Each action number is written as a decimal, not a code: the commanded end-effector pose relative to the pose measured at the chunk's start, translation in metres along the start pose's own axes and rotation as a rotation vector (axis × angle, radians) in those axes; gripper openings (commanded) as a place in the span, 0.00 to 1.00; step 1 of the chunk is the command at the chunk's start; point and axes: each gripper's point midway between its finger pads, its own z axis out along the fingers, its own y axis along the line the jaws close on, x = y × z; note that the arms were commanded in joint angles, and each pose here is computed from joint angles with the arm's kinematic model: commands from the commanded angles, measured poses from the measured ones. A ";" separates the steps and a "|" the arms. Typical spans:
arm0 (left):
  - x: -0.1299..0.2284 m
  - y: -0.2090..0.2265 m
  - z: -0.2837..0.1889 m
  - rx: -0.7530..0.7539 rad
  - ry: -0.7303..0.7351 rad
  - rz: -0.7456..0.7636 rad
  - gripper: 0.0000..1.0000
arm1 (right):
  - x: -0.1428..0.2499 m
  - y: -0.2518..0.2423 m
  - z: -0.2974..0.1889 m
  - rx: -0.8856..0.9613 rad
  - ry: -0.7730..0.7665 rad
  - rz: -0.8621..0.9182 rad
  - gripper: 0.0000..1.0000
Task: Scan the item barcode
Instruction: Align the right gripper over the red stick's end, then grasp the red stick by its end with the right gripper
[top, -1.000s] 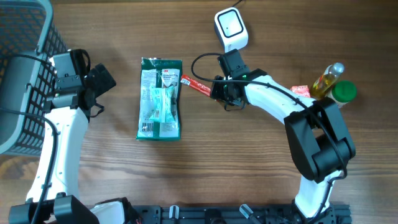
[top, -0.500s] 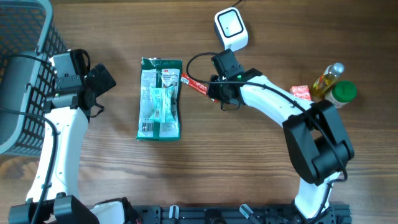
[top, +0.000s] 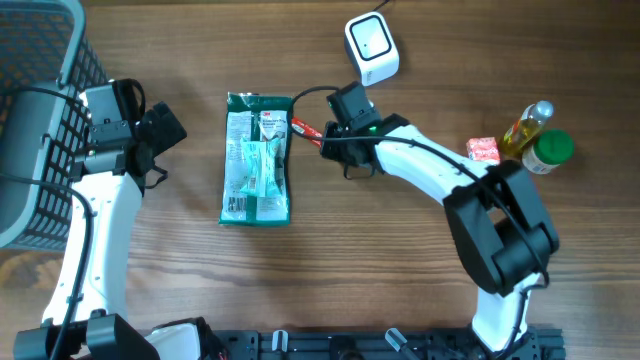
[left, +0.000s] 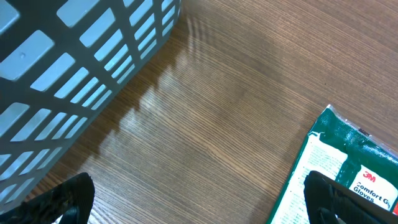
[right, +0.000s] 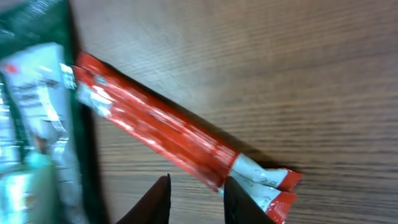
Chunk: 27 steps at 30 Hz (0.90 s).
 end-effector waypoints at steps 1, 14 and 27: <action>-0.007 -0.001 -0.004 0.008 -0.016 0.009 1.00 | 0.000 -0.017 0.008 0.088 -0.007 0.004 0.26; -0.007 -0.001 -0.004 0.008 -0.016 0.009 1.00 | -0.016 -0.032 -0.041 0.121 0.023 -0.348 0.31; -0.007 -0.001 -0.004 0.008 -0.016 0.009 1.00 | -0.022 -0.037 -0.077 0.096 -0.019 -0.081 0.45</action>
